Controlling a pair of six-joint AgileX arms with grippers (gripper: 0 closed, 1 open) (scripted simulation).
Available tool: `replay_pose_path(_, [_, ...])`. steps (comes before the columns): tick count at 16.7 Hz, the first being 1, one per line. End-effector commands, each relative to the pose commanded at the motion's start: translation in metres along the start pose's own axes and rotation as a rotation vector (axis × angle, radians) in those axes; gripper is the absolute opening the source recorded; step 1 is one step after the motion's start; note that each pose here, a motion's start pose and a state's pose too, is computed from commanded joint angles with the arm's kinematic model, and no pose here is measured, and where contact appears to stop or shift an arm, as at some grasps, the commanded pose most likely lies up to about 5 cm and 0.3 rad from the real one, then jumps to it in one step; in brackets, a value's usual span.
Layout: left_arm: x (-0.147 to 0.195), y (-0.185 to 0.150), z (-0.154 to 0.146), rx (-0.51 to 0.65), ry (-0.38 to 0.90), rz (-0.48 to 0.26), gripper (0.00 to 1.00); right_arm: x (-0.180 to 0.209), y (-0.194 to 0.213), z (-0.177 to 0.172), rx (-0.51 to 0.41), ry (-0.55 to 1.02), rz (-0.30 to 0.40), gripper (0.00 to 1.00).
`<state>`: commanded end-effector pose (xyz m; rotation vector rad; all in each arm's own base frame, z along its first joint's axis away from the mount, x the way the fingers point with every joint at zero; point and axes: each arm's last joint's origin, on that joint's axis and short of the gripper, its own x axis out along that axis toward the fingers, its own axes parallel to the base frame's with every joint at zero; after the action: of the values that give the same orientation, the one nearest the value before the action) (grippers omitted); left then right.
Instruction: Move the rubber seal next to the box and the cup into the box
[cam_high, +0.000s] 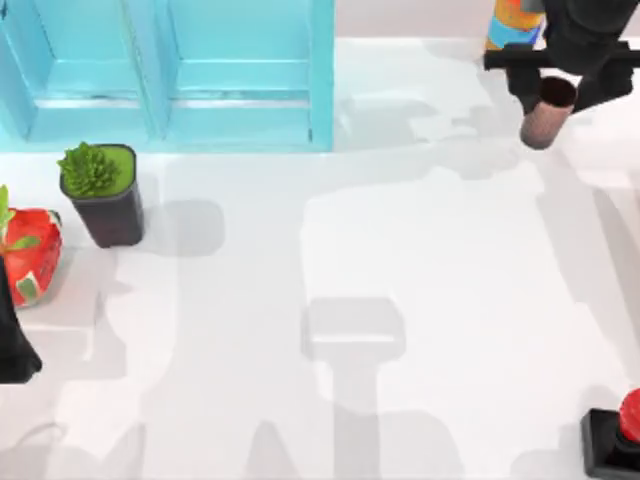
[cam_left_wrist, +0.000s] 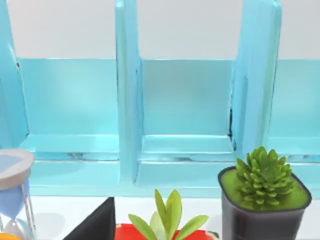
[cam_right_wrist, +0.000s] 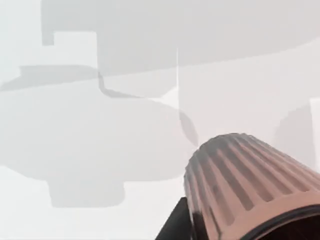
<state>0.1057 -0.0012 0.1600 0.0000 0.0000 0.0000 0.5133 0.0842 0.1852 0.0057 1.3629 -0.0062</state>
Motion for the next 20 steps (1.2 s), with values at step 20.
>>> replay_pose_path(20, [0.0, 0.0, 0.0, 0.0, 0.0, 0.0, 1.0, -0.094, -0.11, 0.001, 0.038, -0.106, -0.009, 0.0])
